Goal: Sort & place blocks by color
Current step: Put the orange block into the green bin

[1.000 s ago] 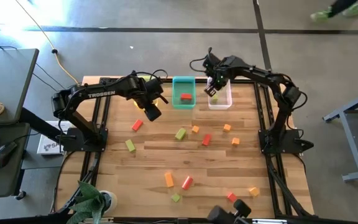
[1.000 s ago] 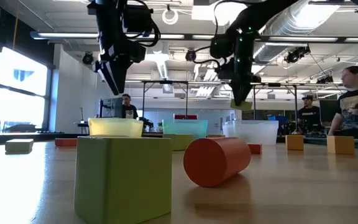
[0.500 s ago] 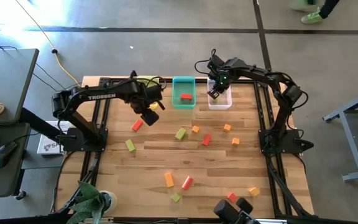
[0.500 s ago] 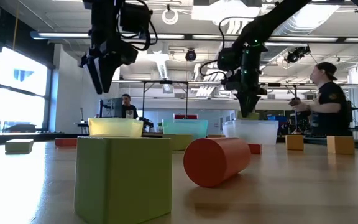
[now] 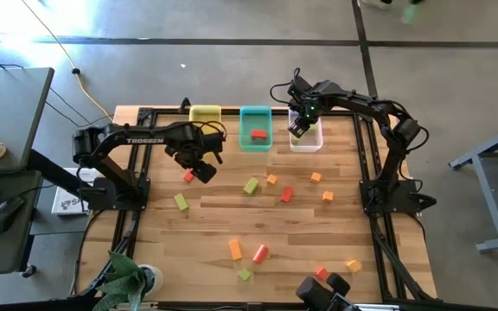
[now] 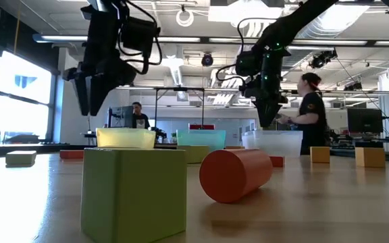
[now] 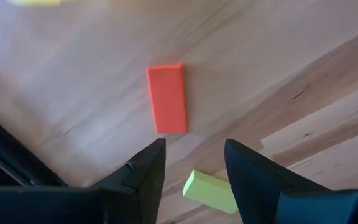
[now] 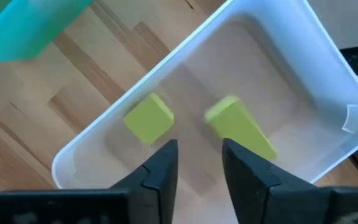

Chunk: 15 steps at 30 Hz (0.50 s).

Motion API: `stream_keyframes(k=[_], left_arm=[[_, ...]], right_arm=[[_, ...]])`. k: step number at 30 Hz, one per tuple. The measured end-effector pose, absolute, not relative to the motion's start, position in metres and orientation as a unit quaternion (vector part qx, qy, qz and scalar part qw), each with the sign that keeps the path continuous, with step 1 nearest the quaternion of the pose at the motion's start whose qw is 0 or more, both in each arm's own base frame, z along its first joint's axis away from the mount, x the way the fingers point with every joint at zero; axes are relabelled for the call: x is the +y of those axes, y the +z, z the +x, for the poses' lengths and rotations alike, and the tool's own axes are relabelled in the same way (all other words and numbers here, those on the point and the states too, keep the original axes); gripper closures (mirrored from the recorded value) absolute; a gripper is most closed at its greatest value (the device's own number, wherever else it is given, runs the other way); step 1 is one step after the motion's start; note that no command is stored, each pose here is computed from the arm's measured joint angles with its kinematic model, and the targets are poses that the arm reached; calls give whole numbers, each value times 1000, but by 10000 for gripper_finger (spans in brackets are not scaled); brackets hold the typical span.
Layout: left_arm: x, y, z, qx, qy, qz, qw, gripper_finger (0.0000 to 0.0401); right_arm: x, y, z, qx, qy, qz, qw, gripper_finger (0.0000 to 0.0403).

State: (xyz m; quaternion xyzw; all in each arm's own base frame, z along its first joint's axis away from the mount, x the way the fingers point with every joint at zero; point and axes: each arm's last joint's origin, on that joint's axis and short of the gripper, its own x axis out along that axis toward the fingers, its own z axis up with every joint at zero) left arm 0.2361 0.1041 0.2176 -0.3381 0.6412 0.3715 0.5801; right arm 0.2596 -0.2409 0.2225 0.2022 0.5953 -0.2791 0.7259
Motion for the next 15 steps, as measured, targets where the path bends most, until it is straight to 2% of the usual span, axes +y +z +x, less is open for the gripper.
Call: stream_keyframes(k=[7, 15], left_arm=[[102, 207, 231, 646, 385, -346, 561, 247], [107, 190, 226, 630, 393, -353, 569, 247]], right_arm=[[-242, 223, 261, 592, -278, 189, 733, 264], [-242, 223, 261, 589, -272, 194, 736, 263]])
